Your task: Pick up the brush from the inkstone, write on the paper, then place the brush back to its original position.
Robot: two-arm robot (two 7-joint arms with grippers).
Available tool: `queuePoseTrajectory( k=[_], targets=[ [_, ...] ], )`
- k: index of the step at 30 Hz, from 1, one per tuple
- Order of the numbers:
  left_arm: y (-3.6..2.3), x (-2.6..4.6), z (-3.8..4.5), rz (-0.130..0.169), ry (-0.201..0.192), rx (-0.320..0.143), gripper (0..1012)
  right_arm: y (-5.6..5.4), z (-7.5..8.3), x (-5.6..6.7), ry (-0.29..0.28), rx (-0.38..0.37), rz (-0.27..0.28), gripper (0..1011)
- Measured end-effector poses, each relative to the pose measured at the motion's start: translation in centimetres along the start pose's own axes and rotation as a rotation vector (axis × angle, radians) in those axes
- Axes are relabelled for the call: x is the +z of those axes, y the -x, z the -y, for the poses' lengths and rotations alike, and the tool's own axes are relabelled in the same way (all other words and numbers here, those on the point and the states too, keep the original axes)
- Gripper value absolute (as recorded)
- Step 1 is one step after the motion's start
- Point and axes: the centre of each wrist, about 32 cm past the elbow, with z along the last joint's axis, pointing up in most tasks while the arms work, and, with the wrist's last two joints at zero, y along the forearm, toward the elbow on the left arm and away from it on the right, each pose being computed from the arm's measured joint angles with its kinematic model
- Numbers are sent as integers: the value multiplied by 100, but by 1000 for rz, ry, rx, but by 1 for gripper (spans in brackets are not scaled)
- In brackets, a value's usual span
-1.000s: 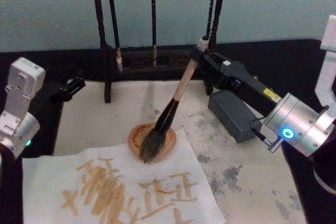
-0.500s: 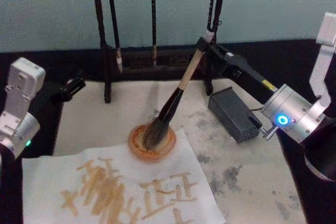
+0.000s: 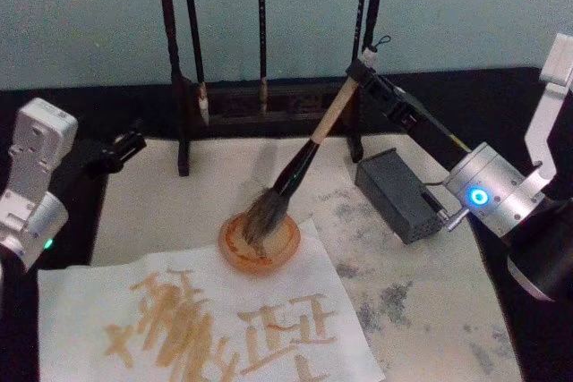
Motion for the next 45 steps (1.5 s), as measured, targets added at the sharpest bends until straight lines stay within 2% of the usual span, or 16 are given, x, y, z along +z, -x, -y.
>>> queuePoseTrajectory(
  k=[13, 25, 45],
  targets=[
    [0, 0, 0, 0, 0, 0, 1002, -241, 26, -97, -26, -58, -60, 192],
    [0, 0, 0, 0, 0, 0, 1002, -454, 122, -205, -45, -123, -122, 192],
    [0, 0, 0, 0, 0, 0, 1002, -612, 211, -293, -43, -208, -173, 192]
  ],
)
